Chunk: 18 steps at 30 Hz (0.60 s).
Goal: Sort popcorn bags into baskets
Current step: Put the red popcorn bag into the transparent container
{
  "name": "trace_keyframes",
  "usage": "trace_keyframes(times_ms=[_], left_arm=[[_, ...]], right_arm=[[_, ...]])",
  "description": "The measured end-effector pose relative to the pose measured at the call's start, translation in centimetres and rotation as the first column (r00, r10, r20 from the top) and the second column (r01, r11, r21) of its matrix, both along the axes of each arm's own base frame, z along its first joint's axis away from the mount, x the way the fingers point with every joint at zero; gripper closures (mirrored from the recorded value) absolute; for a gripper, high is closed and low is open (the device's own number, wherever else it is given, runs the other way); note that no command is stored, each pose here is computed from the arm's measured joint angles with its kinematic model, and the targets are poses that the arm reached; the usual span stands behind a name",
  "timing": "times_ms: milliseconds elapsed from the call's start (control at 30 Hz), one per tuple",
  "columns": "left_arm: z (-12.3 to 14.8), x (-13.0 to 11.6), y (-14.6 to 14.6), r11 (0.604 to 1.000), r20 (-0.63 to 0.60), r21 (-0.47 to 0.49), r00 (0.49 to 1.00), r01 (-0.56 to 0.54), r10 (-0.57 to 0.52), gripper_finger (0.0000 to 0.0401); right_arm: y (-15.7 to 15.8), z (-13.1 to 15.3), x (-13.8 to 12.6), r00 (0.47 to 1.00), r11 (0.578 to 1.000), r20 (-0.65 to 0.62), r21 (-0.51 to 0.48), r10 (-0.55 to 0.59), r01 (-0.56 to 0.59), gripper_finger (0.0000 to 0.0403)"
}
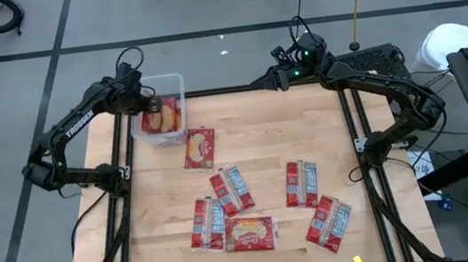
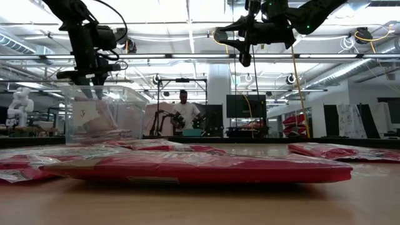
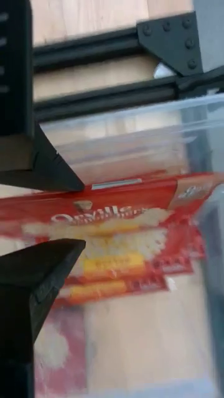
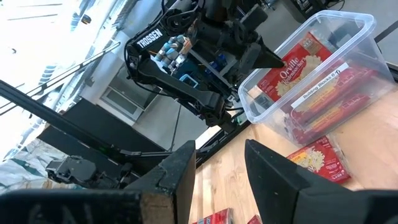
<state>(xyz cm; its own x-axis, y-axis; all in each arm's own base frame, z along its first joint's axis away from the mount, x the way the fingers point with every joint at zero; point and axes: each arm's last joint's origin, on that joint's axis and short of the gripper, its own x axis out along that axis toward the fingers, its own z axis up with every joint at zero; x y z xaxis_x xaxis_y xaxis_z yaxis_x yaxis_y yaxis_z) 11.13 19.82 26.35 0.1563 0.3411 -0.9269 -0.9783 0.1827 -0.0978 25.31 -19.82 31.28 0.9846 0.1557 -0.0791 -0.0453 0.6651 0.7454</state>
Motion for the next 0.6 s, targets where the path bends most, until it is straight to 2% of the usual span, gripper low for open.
trace_keyframes(times_ms=[100,267,433,600], left_arm=[[-0.7,0.5,0.1,0.999,-0.043,-0.015,0.999,0.028,-0.029,0.0289],[-0.9,1.3,-0.3,0.998,-0.037,-0.023,0.997,0.064,-0.065,0.0314],[-0.5,1.7,-0.8,0.999,-0.019,-0.007,0.999,0.031,-0.031,0.0295],[-0.5,2.6,-1.3,0.997,0.018,-0.015,0.997,0.079,-0.078,0.0268]], right_arm=[[0.0,0.0,0.0,1.000,1.000,0.000,0.000,0.000,0.000,0.0273],[0.0,0.0,0.0,1.000,1.000,0.001,0.000,0.003,-0.003,0.0273],[0.0,0.0,0.0,1.000,1.000,0.001,0.001,0.005,-0.005,0.0273],[0.0,0.0,0.0,1.000,1.000,0.000,0.001,0.005,-0.005,0.0273]])
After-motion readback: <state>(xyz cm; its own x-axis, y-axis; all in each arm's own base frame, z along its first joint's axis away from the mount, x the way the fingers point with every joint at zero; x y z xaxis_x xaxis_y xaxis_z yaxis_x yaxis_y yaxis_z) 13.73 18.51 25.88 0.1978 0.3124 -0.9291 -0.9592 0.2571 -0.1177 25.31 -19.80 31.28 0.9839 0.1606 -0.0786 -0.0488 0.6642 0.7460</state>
